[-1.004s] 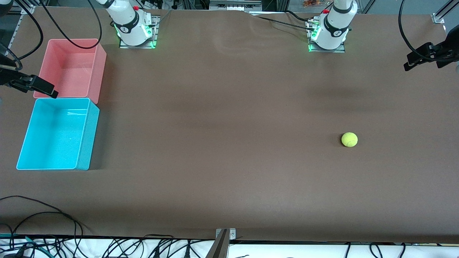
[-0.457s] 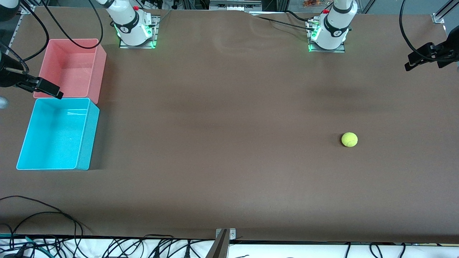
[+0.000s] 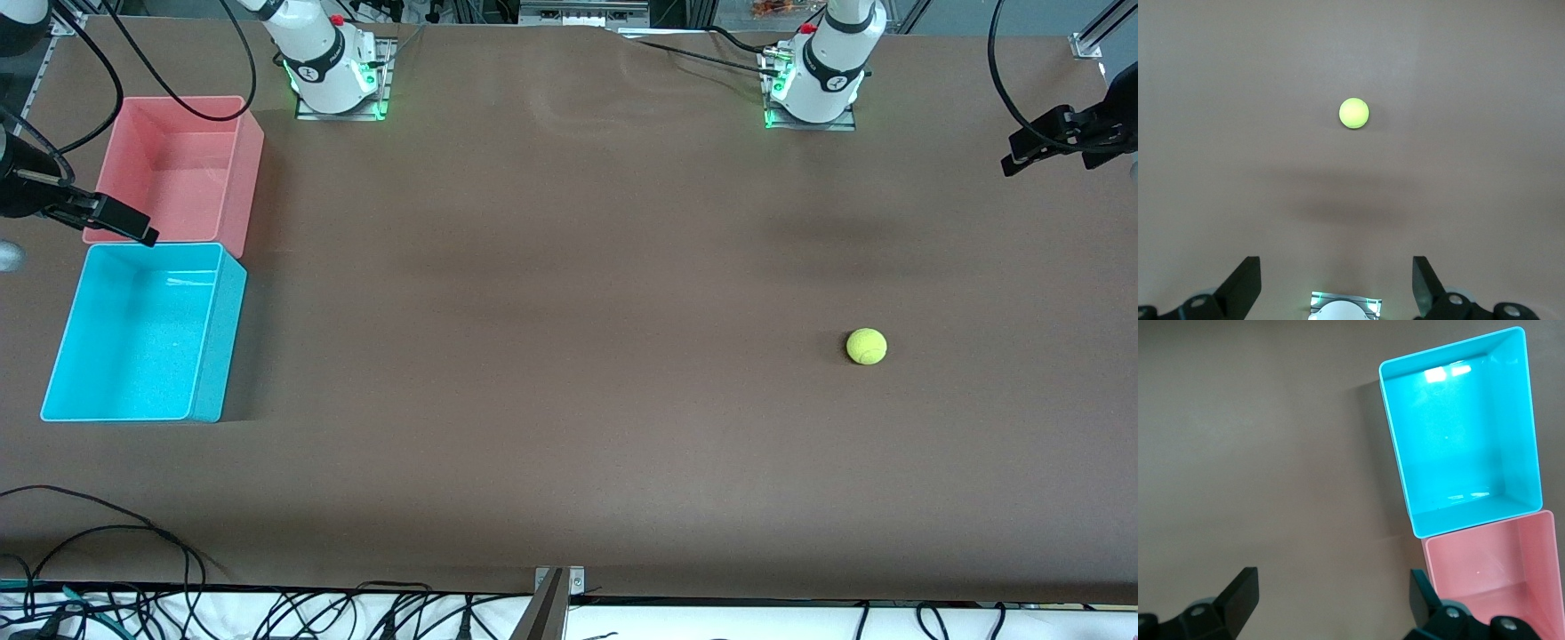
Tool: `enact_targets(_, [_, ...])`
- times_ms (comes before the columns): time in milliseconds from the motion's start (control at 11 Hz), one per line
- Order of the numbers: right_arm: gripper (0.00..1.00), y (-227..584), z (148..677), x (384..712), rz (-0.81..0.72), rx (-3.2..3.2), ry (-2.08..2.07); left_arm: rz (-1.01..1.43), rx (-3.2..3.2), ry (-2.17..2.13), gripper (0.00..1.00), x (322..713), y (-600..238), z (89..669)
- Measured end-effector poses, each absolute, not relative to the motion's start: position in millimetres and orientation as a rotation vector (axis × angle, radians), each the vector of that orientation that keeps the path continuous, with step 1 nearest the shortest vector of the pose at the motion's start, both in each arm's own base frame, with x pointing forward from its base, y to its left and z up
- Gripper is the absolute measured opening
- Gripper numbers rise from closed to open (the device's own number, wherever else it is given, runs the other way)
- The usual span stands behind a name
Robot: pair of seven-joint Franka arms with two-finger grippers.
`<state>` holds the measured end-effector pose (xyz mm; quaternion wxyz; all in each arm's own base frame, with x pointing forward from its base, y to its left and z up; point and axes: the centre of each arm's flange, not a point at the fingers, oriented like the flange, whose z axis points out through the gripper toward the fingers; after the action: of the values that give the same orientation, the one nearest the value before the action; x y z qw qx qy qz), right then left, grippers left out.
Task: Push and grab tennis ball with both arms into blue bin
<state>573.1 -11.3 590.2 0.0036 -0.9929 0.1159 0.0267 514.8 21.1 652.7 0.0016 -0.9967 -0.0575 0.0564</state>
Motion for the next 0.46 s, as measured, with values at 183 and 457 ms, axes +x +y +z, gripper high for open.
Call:
enact_targets(183, [1.00,-11.3,590.3,573.1,0.083,-3.112,0.364,0.177,-3.128,-0.183,1.00,514.8,21.9,652.7])
enact_targets(457, [1.00,-11.3,591.6,572.6,0.079,-3.112,0.365,0.176,-3.128,-0.182,1.00,514.8,21.7,653.0])
